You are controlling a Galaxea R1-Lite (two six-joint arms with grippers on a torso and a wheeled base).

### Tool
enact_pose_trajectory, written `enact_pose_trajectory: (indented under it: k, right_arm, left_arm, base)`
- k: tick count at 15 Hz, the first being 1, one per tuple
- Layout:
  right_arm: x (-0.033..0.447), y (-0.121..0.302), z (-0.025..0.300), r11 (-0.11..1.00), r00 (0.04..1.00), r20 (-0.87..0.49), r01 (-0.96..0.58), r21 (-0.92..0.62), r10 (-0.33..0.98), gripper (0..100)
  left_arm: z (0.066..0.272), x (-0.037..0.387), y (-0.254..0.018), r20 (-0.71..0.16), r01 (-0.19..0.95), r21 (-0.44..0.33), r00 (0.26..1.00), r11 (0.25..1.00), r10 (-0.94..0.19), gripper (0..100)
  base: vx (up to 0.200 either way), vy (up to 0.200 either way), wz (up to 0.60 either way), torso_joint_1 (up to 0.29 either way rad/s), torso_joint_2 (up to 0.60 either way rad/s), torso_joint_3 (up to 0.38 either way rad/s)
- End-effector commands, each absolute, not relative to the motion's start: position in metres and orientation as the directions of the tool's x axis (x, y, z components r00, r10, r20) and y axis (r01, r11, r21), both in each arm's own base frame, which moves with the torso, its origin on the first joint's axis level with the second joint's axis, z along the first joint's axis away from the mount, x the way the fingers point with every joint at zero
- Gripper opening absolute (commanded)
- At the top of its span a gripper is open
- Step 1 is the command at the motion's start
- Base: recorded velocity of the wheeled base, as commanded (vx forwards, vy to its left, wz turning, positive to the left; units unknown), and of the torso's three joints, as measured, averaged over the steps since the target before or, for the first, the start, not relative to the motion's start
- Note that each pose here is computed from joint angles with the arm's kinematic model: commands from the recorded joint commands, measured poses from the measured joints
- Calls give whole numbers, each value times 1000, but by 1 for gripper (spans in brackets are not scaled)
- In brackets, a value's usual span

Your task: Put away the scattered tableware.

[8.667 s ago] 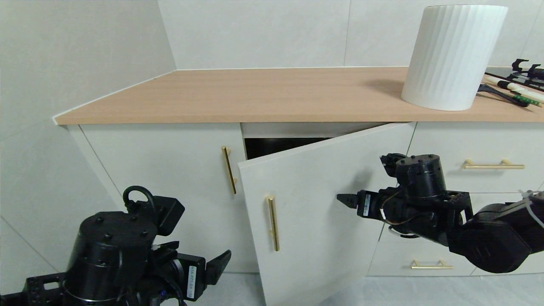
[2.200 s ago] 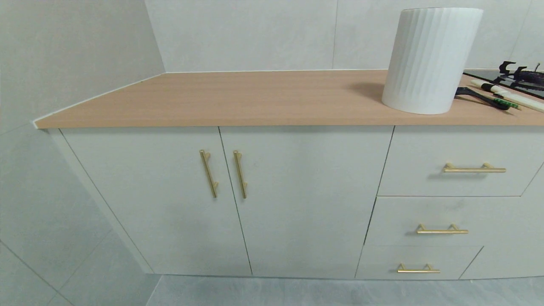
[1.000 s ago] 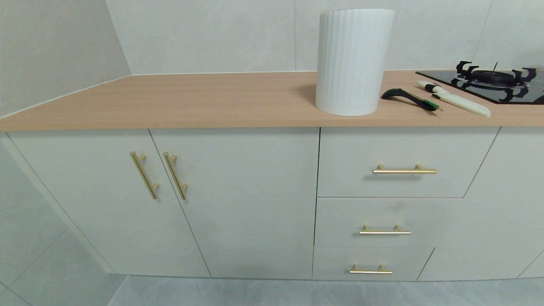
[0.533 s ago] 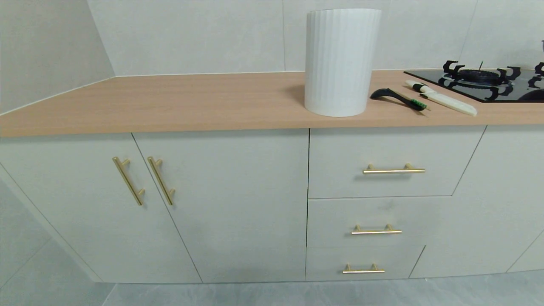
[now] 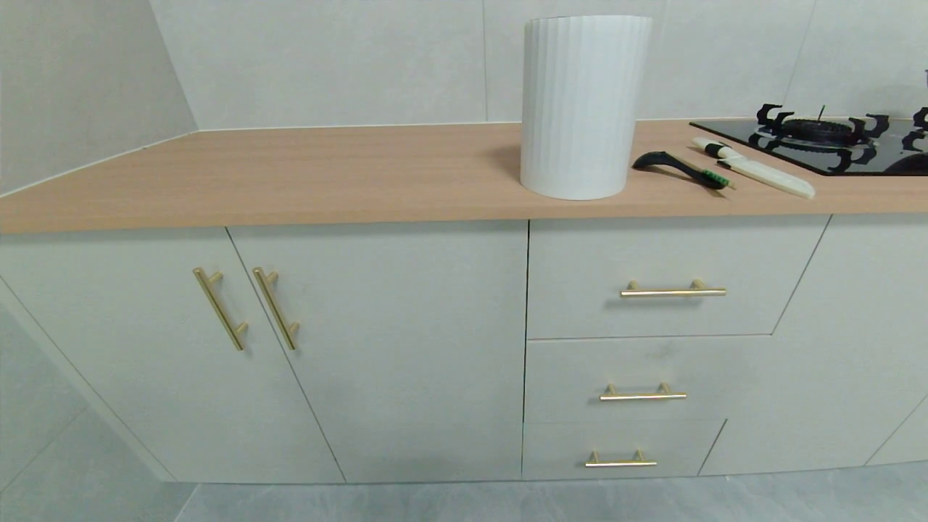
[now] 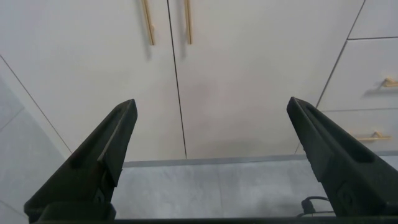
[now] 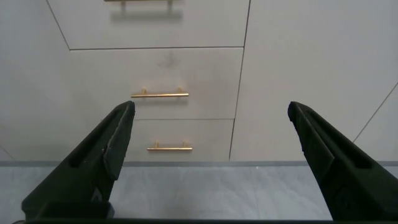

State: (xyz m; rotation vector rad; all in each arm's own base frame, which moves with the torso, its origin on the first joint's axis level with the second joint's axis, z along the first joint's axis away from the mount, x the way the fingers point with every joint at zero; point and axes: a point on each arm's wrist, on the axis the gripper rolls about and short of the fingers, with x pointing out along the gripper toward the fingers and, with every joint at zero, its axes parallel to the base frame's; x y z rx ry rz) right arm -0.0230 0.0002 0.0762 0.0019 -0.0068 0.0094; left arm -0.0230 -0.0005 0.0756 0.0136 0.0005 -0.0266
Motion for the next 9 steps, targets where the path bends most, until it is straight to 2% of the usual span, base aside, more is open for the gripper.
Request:
enact_pose_trajectory:
  k: [1, 6, 7, 8, 9]
  right_arm:
    - [-23, 0, 76, 1000, 1000, 6, -11, 1, 11, 100]
    - [-23, 0, 78, 1000, 1000, 20, -15, -3, 15, 100]
    - [-29, 1, 100, 999, 993, 102, -52, 10, 51, 100]
    - [-29, 2, 110, 994, 990, 104, -95, 45, 90, 100]
    - [-22, 2, 110, 991, 992, 32, -121, 53, 119, 100]
  left_arm:
    - [76, -23, -1, -2, 26, 14, 1000, 1000, -26, 100]
    - [76, -23, -1, -2, 26, 14, 1000, 1000, -26, 100]
    - [76, -23, -1, -2, 26, 14, 1000, 1000, -26, 100]
    - [76, -23, -1, -2, 26, 14, 1000, 1000, -26, 100]
    - [76, -23, -1, -2, 26, 14, 1000, 1000, -26, 100]
  base:
    - [0, 0, 0, 0, 0, 0]
    - [0, 0, 0, 0, 0, 0]
    - [0, 0, 0, 0, 0, 0]
    - [0, 0, 0, 0, 0, 0]
    - [0, 0, 0, 0, 0, 0]
